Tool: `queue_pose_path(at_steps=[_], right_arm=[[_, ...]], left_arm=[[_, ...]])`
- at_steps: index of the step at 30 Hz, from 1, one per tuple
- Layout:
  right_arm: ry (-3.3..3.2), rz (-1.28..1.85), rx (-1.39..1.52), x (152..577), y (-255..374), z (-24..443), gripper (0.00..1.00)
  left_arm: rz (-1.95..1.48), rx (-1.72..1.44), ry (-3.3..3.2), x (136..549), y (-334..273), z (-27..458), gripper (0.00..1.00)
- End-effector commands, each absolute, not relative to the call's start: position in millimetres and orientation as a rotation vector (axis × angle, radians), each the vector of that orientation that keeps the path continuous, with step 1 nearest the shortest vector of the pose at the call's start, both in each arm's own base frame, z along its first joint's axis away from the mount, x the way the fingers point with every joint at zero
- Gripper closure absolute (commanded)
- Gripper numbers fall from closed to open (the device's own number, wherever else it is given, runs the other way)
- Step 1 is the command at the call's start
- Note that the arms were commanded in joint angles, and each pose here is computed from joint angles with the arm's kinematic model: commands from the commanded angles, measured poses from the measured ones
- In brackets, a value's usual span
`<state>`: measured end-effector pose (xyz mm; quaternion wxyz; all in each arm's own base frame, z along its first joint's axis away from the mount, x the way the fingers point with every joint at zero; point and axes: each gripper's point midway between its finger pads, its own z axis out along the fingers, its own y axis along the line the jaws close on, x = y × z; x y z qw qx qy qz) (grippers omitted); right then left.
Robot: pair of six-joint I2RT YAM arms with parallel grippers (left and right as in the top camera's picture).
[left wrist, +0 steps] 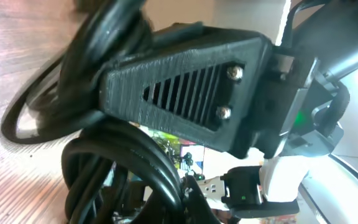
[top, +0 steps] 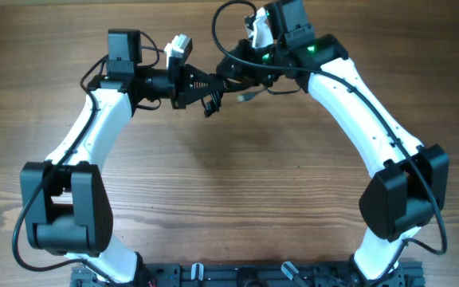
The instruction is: Untangle cables
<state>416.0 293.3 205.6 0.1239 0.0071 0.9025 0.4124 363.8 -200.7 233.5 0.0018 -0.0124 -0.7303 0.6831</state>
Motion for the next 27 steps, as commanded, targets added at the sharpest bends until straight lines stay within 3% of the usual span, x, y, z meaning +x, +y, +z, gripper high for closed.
queue_pose_path(at_steps=[1, 7, 10, 13, 16, 21, 22, 24, 27], right_arm=[[2.686, 1.061, 0.109, 435, 253, 178, 0.96], [2.776, 0.881, 0.226, 440, 173, 156, 0.96], [2.837, 0.827, 0.209, 428, 162, 148, 0.96], [2.906, 0.704, 0.219, 417, 148, 138, 0.96], [2.92, 0.663, 0.229, 415, 143, 135, 0.96], [2.93, 0.693, 0.142, 410, 148, 137, 0.96], [2.934, 0.715, 0.101, 407, 151, 137, 0.94], [2.96, 0.715, 0.09, 400, 151, 137, 0.71], [2.94, 0.811, 0.062, 393, 160, 152, 0.51]], left_arm=[[2.216, -0.173, -2.199, 351, -202, 256, 0.96], [2.26, -0.231, -2.412, 371, -181, 242, 0.96], [1.702, 0.212, -2.803, 384, -171, 164, 0.96], [0.994, 0.352, -3.014, 354, -165, 93, 0.96], [0.772, 0.451, -3.028, 345, -165, 72, 0.96], [0.74, 0.384, -2.981, 328, -195, 58, 0.96], [0.756, 0.36, -2.976, 326, -202, 58, 0.96], [0.855, 0.327, -2.95, 327, -220, 64, 0.96], [0.986, 0.345, -2.928, 339, -231, 72, 0.96]])
